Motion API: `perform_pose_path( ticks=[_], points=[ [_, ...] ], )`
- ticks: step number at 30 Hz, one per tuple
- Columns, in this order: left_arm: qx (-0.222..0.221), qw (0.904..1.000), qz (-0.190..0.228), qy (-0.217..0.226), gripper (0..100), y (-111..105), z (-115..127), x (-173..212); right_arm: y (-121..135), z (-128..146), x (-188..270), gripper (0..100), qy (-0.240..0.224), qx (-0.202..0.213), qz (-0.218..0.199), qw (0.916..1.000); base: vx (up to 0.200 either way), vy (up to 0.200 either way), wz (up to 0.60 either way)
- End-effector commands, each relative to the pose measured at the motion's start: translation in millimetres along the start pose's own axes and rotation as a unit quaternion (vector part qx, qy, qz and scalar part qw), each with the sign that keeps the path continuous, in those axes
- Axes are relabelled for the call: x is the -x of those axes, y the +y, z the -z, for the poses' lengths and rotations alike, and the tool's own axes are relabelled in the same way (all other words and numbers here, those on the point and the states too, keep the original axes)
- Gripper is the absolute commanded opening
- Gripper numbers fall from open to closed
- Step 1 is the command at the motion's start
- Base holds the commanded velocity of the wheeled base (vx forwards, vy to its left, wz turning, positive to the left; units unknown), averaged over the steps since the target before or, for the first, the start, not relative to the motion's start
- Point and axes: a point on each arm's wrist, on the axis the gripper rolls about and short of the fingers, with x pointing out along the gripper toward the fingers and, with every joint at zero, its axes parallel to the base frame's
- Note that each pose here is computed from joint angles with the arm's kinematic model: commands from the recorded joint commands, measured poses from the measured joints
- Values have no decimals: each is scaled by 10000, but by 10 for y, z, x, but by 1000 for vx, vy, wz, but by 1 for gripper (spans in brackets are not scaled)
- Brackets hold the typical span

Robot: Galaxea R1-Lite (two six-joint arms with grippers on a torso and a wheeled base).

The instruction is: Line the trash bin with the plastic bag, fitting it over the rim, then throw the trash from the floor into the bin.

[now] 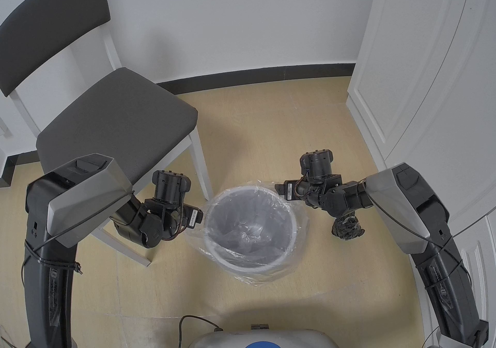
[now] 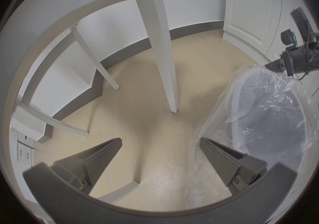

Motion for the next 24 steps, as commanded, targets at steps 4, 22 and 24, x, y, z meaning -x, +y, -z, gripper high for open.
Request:
perform_pose_path(
  ticks=[4,22,24],
  points=[
    [42,10000,22,-72,100,16,-59,96,27,-303,210,100,-276,-85,-26,9996,0,0,0],
    [-130,9996,246,-100,100,-60,-114,459,139,-162,972,100,464,549,-71,9974,0,0,0],
    [-124,9995,250,-131,100,-58,-131,481,137,-241,1066,100,394,515,-67,9979,0,0,0]
  ],
)
